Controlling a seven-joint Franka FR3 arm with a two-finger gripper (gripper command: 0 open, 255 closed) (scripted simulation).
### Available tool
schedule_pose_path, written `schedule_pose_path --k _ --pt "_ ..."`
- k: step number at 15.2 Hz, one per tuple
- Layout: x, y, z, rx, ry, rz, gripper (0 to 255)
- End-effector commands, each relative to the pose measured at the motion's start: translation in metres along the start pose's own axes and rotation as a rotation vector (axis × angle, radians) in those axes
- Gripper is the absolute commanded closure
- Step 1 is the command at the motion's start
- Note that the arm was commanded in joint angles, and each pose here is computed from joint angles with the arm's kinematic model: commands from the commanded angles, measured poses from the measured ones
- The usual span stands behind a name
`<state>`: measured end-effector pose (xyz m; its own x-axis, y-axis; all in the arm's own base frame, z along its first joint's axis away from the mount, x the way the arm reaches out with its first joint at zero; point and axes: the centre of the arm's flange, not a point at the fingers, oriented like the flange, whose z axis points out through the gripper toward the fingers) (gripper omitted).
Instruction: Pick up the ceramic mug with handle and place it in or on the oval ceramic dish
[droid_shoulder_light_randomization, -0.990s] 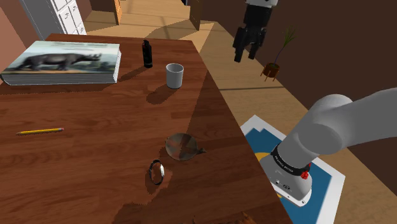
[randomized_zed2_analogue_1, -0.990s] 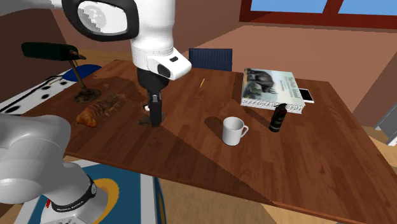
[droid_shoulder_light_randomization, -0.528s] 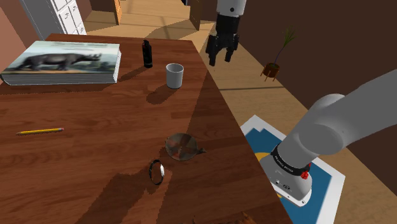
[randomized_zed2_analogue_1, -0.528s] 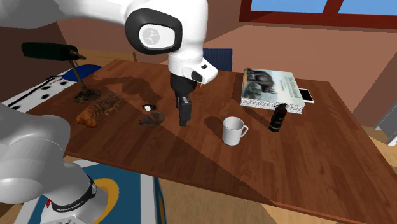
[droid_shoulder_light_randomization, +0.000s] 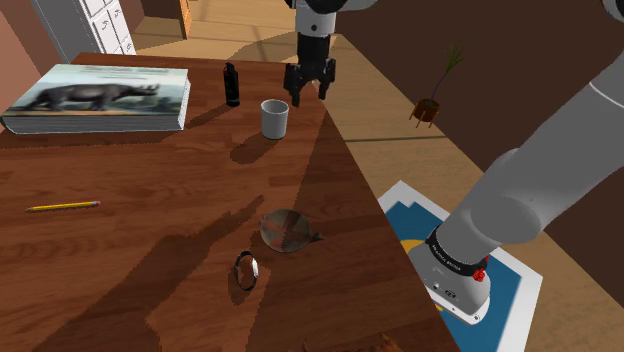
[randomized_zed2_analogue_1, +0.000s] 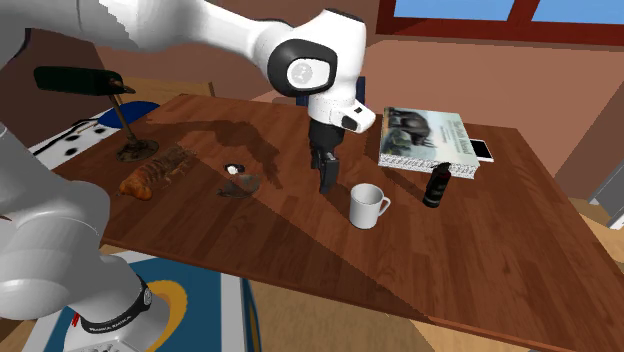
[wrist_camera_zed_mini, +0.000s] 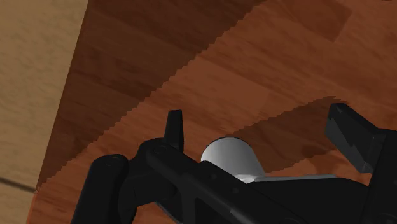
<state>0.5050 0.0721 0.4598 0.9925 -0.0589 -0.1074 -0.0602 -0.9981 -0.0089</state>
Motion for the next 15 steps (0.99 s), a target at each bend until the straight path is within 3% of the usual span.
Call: schedule_pose_path --k 1,11,15 --pt "0.024 -0.01 0.01 -0.012 0.004 0.004 0" --pt "0.138 -0.06 0.056 -0.071 0.019 0.023 0" --pt "0.144 -0.061 0.074 -0.074 0.02 0.024 0"
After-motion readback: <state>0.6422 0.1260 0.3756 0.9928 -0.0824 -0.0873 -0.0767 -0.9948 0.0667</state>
